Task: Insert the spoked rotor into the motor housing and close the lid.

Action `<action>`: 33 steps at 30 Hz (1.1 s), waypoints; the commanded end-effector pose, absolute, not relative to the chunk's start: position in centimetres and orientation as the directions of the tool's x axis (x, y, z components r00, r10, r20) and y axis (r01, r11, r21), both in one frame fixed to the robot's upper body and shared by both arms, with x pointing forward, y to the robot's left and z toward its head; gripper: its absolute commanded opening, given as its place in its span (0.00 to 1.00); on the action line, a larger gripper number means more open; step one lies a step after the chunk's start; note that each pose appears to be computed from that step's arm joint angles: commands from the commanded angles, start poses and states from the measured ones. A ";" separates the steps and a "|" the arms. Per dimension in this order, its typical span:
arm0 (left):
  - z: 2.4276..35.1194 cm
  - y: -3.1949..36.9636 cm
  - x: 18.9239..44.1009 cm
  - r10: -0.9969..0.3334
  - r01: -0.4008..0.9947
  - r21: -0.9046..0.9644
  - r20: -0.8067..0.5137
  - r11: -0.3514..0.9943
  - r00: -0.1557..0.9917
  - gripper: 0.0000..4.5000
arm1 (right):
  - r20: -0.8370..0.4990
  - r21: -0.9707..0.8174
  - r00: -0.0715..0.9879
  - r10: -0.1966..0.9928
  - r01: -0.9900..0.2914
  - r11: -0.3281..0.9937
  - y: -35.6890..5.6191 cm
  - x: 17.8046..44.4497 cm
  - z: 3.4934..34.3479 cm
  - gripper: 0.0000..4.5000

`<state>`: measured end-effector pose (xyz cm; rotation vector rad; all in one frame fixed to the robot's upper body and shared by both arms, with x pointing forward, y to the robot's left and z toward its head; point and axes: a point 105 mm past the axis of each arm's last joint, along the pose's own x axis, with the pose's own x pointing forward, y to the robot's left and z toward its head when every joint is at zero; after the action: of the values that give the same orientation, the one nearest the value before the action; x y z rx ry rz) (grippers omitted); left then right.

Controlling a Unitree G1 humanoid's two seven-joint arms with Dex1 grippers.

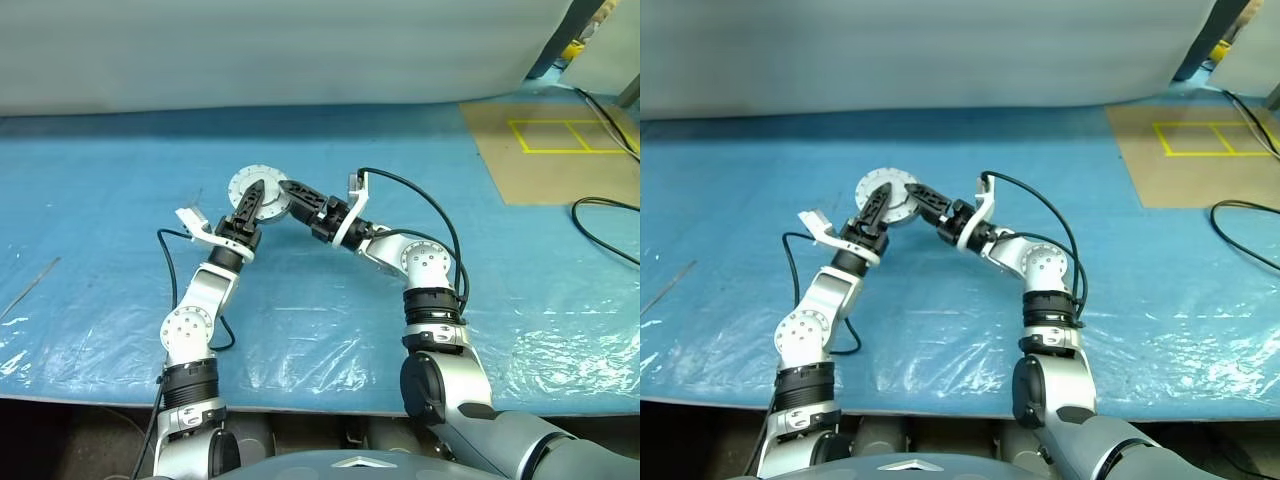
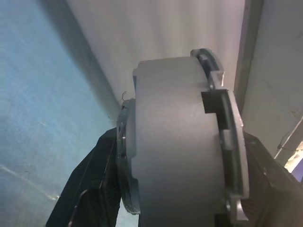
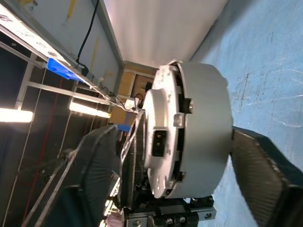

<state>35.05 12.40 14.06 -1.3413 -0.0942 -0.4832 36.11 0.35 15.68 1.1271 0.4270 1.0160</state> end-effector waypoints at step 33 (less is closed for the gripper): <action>6.8 33.3 35.5 0.519 -0.052 -0.925 0.163 0.376 0.839 0.68 | 0.234 0.766 0.518 0.823 -0.619 0.172 1.5 36.7 17.6 0.83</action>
<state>36.53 31.56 6.92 -1.1654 -0.4330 0.3169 36.98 1.14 15.75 0.9638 0.3162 0.9890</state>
